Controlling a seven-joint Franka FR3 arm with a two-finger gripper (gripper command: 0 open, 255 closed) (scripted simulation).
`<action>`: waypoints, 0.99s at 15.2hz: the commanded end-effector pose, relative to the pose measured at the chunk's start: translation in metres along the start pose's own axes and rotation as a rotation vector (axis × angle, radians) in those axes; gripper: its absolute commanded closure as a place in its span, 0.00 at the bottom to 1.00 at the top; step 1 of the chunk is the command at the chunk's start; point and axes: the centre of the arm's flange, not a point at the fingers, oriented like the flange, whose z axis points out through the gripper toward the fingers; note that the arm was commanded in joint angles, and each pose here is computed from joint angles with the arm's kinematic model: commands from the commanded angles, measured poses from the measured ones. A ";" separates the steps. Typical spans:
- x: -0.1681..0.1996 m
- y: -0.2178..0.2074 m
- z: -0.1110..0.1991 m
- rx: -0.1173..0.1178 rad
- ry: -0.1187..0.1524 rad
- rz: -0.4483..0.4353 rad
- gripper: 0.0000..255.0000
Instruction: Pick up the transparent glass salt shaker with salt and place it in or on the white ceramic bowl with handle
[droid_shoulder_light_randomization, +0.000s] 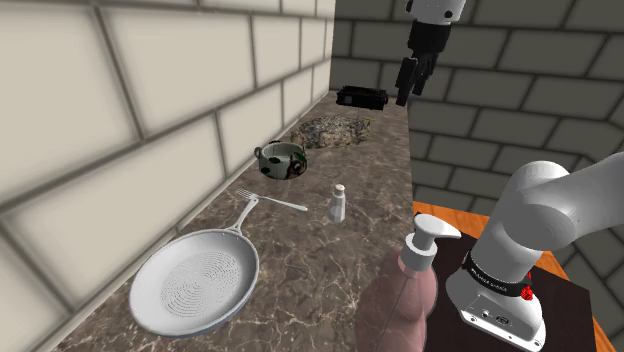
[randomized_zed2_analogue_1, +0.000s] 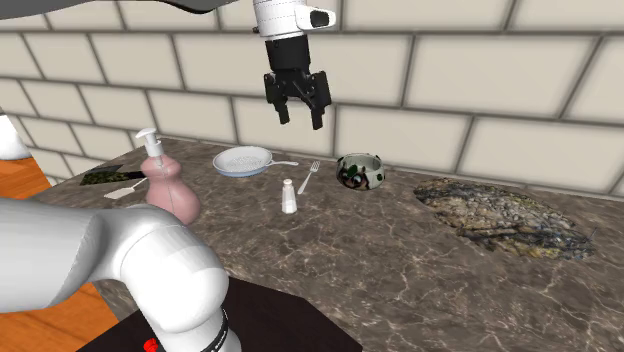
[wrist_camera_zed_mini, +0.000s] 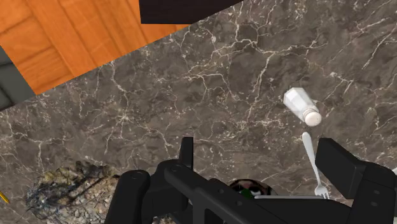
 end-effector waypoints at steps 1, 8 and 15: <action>0.000 0.000 0.000 0.000 0.000 0.000 0.00; 0.026 -0.041 0.074 0.062 -0.030 0.032 0.00; 0.051 -0.086 0.147 0.124 -0.060 0.063 0.00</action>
